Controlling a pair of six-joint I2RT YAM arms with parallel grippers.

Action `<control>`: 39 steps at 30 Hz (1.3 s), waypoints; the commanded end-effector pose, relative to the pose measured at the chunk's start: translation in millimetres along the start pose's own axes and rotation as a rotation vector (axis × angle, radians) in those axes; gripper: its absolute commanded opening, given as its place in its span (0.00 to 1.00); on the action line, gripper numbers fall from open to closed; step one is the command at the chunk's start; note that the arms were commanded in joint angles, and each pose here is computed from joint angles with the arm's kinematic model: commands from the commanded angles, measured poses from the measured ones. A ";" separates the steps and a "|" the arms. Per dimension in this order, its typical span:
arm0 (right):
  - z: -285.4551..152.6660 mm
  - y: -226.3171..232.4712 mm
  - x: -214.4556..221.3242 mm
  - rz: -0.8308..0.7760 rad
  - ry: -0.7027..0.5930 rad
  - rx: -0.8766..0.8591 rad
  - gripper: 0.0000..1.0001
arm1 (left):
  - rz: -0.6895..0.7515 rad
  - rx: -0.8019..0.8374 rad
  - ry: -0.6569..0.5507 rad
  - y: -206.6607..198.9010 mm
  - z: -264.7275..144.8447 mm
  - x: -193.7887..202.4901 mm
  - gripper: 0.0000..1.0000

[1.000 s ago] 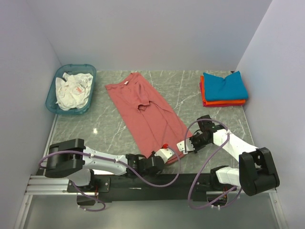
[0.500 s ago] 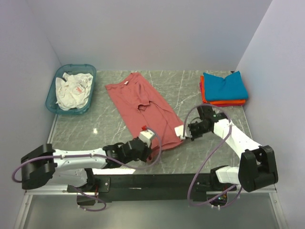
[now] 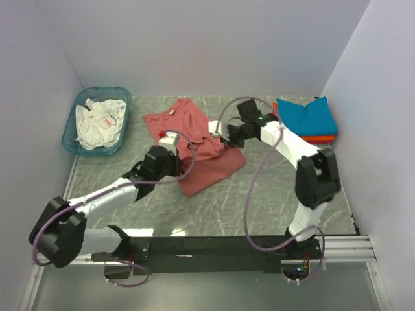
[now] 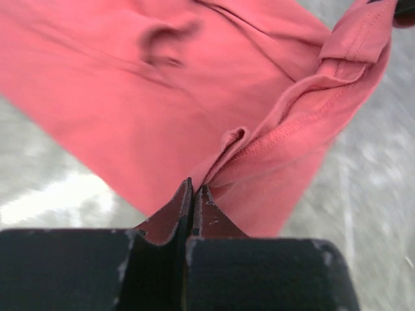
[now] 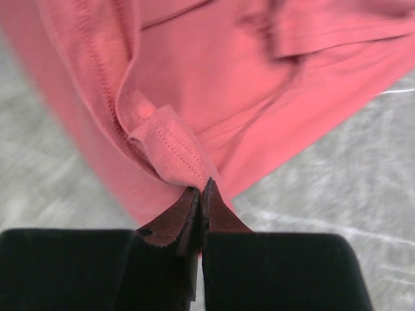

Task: Fold and stack the t-shirts
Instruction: Fold the tshirt

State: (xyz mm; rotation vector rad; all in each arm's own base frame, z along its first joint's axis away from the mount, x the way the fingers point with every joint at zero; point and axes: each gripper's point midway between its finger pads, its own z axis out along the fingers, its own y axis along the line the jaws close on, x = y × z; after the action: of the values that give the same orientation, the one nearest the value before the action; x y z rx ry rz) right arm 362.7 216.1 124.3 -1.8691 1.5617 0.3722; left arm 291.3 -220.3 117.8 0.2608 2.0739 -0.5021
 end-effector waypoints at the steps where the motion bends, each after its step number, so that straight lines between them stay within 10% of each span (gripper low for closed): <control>1: 26.8 -45.3 -6.1 0.115 0.021 0.084 0.00 | -0.020 0.031 -0.081 13.3 13.8 -42.2 0.01; 13: 65.3 -143.0 -11.9 0.209 0.036 0.280 0.00 | -0.114 -0.099 -0.054 74.6 68.1 -74.7 0.01; 39: 93.4 -159.7 -10.9 0.213 0.052 0.313 0.00 | -0.156 -0.109 0.012 86.3 70.6 -57.9 0.01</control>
State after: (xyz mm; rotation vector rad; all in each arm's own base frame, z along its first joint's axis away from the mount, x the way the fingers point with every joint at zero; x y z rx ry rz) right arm 518.6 284.5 97.3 -1.5238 1.7868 0.1810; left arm 407.0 -172.3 103.3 0.0428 2.1585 -0.4546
